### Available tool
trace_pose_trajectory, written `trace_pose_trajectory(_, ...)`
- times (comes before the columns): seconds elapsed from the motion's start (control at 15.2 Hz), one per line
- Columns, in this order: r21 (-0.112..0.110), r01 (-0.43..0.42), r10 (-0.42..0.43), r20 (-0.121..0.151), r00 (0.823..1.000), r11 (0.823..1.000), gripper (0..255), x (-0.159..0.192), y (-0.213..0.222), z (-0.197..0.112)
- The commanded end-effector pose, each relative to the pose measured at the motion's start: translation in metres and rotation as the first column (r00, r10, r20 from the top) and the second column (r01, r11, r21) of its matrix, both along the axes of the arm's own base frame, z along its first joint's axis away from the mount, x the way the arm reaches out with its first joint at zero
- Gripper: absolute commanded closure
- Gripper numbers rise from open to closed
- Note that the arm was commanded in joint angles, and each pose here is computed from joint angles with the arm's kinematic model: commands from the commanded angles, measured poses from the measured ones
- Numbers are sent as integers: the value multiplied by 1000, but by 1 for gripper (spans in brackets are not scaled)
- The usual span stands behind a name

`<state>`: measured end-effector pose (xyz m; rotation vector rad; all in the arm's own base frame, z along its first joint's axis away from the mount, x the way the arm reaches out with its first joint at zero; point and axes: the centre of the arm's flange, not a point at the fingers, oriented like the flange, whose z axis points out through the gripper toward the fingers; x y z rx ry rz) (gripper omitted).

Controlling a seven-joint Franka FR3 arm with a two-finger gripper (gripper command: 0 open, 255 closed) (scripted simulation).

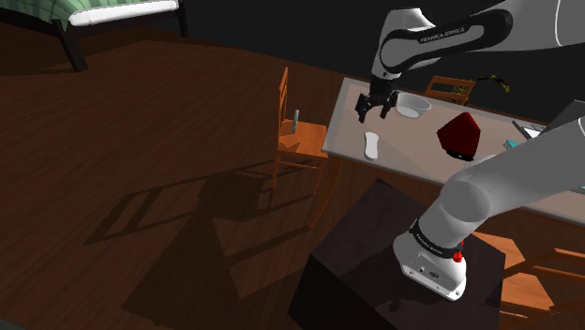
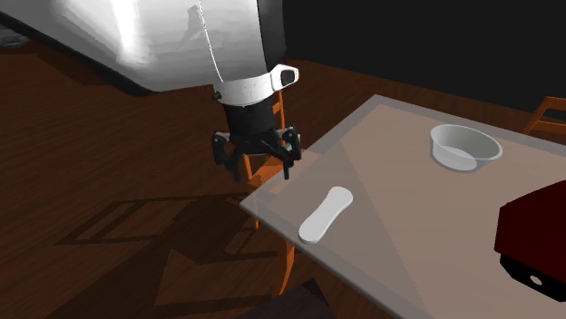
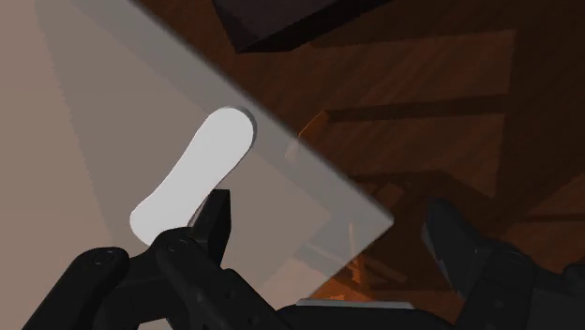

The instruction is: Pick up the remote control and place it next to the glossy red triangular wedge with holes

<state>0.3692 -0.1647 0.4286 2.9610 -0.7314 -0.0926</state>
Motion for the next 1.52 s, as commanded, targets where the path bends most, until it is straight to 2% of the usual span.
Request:
trace_pose_trajectory(0.0, 3, 63, -63, 11, 998, 998, 0, 4, -18, -16)
trace_pose_trajectory(0.26, 12, 185, -185, 30, 982, 983, 0, 8, -59, -51)
trace_pose_trajectory(0.53, 24, 303, -304, 48, 951, 953, 0, 8, -100, -87)
trace_pose_trajectory(0.79, 37, 417, -418, 64, 906, 908, 0, 4, -140, -122)
trace_pose_trajectory(1.06, 52, 524, -526, 78, 847, 850, 0, -5, -180, -158)
trace_pose_trajectory(1.12, 54, 532, -535, 80, 841, 845, 0, -6, -183, -161)
trace_pose_trajectory(1.45, 54, 532, -535, 80, 841, 845, 0, -6, -183, -188)
